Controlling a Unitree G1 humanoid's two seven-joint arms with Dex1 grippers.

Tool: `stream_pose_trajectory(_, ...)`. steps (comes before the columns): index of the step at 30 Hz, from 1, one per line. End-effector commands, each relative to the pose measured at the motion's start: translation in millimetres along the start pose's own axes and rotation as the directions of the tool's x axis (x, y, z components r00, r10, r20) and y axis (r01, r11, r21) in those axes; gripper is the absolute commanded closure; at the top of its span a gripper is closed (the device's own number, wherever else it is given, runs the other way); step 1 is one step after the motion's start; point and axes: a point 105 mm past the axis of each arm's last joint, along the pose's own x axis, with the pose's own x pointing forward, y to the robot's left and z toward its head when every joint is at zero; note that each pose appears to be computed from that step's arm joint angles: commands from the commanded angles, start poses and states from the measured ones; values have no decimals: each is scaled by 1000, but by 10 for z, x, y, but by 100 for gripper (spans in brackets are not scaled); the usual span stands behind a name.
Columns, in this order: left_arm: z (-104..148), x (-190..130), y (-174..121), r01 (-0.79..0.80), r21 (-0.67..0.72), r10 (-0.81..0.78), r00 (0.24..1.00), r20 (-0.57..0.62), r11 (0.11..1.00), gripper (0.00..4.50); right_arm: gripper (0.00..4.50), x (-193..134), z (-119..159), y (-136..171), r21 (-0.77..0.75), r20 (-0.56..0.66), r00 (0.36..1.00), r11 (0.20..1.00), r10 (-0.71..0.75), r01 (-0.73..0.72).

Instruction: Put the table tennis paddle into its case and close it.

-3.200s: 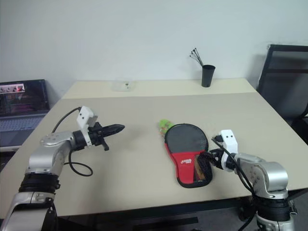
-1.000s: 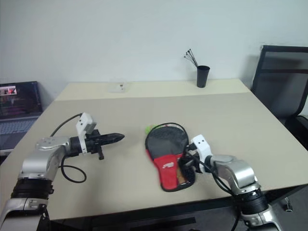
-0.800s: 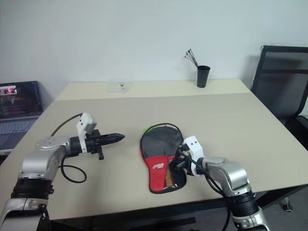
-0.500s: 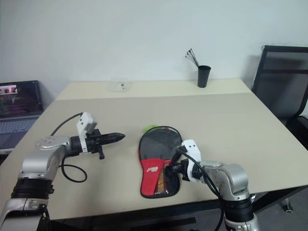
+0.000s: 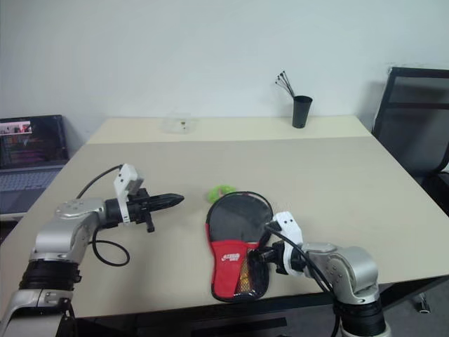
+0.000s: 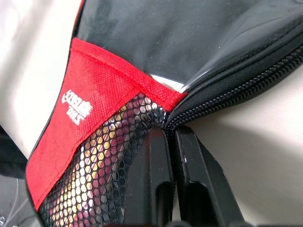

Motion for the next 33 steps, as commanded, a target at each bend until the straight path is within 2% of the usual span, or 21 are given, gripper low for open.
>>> stream_pose_trajectory(1, 154, -8, -20, 8, 49, -10, 999, 41, 999, 450, 448, -46, 78, -42, -30, 14, 1000, 1000, -1, 2)
stream_pose_trajectory(10, 151, -5, -32, 7, 49, -9, 999, 44, 999, 450, 448, -7, 98, 8, 14, 33, 999, 1000, 9, -10)
stream_pose_trajectory(15, 148, -1, -30, 5, 50, -7, 999, 43, 999, 450, 320, -63, 127, -24, 14, 68, 997, 999, -36, 35)
stream_pose_trajectory(20, 140, 11, -38, 1, 45, -4, 999, 49, 999, 450, 150, -249, 217, 38, -168, 106, 994, 984, -39, 57)
stream_pose_trajectory(24, 131, 24, -28, -12, 34, 10, 998, 57, 999, 450, 7, -427, 445, 150, -236, 158, 986, 972, 56, -18)
stream_pose_trajectory(28, 106, 36, 19, -44, -11, 44, 997, 59, 999, 450, 3, -510, 759, 266, -312, 234, 961, 947, 147, -69)
stream_pose_trajectory(33, 58, 16, 144, -122, -36, 123, 991, 46, 992, 450, 3, -178, 869, 391, -385, 226, 952, 917, 205, -106)
